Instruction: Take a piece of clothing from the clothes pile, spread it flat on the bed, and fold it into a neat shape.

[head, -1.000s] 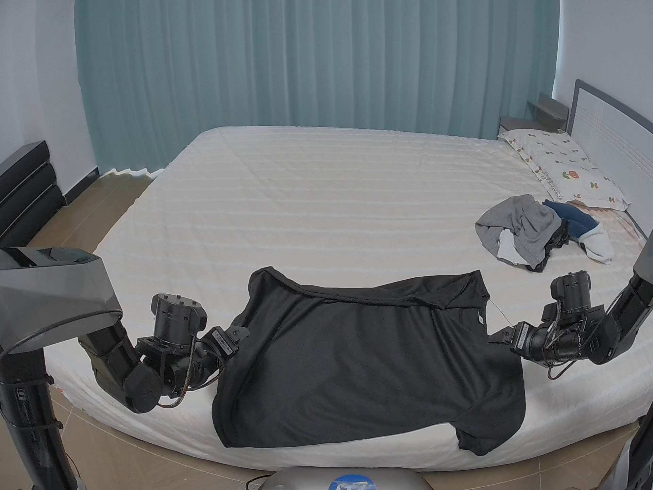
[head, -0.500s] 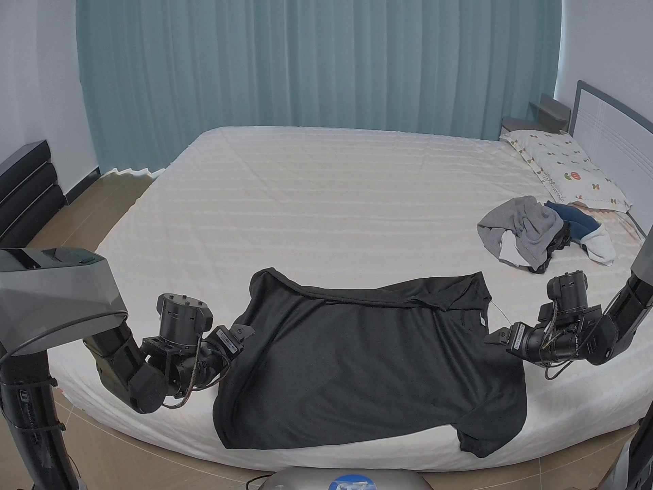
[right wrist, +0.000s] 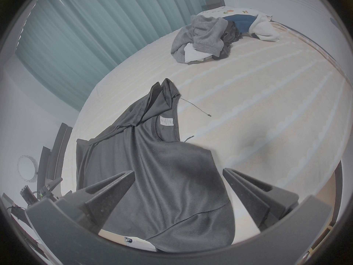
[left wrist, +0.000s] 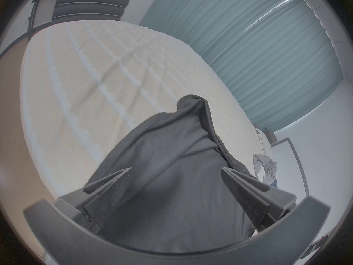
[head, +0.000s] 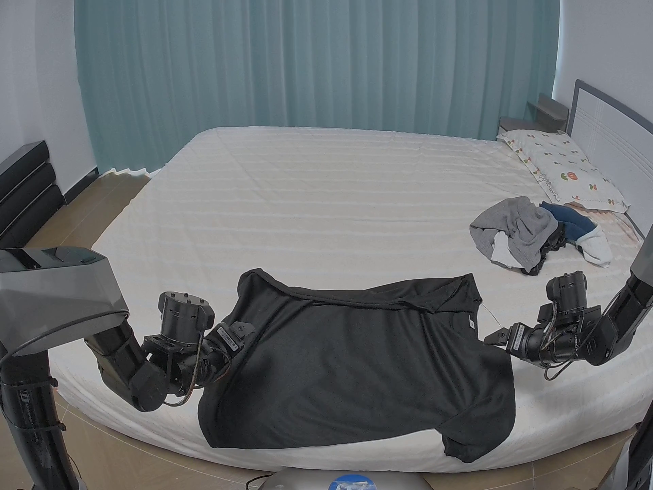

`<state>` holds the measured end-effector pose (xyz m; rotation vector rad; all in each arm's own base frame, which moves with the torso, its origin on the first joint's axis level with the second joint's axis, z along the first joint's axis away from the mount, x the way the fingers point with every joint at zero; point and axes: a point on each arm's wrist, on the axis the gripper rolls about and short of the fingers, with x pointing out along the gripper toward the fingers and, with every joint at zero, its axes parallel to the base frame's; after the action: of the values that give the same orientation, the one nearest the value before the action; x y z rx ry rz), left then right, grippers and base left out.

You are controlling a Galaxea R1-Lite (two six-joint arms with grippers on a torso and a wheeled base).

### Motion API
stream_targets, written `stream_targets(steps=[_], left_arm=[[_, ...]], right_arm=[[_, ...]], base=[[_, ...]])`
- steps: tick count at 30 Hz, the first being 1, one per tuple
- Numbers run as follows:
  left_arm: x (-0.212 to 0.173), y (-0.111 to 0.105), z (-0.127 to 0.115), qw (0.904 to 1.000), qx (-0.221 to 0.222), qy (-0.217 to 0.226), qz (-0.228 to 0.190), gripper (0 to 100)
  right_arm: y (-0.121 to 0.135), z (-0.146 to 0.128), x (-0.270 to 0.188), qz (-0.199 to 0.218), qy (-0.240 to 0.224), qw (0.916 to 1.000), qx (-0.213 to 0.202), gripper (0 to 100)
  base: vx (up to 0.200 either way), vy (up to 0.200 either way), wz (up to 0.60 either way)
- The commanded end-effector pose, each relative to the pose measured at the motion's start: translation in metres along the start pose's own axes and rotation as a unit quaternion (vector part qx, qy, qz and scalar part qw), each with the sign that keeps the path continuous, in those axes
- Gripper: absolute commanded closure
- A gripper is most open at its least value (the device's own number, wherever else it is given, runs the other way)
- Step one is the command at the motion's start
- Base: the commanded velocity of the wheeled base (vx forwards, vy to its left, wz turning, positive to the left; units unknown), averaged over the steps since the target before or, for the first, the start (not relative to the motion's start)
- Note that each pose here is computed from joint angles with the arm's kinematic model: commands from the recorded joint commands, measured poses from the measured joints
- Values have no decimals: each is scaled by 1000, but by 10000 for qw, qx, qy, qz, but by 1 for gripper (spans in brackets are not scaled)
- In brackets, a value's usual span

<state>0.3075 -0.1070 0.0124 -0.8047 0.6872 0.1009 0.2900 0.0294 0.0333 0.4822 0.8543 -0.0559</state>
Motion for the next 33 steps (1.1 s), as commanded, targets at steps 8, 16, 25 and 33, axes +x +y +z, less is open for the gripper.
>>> stream_targets(steps=[8,16,25,33], left_arm=[[9,-7,11,9998,-14,-181,-116,0],[34,-10,25,9987,271,-390,-175,0],[85,-34,49,9982,406,-426,-67,0],[131,-35,56,9971,481,-589,-52,0]], right_arm=[[4,-4,2,38,70,10000,-55,0],[3,-4,3,32,84,10000,-40,0],[3,-3,3,48,57,10000,-43,0],[3,-3,3,47,58,9998,180,0]], base=[[75,0,0],[0,0,0],[0,0,0],[0,0,0]])
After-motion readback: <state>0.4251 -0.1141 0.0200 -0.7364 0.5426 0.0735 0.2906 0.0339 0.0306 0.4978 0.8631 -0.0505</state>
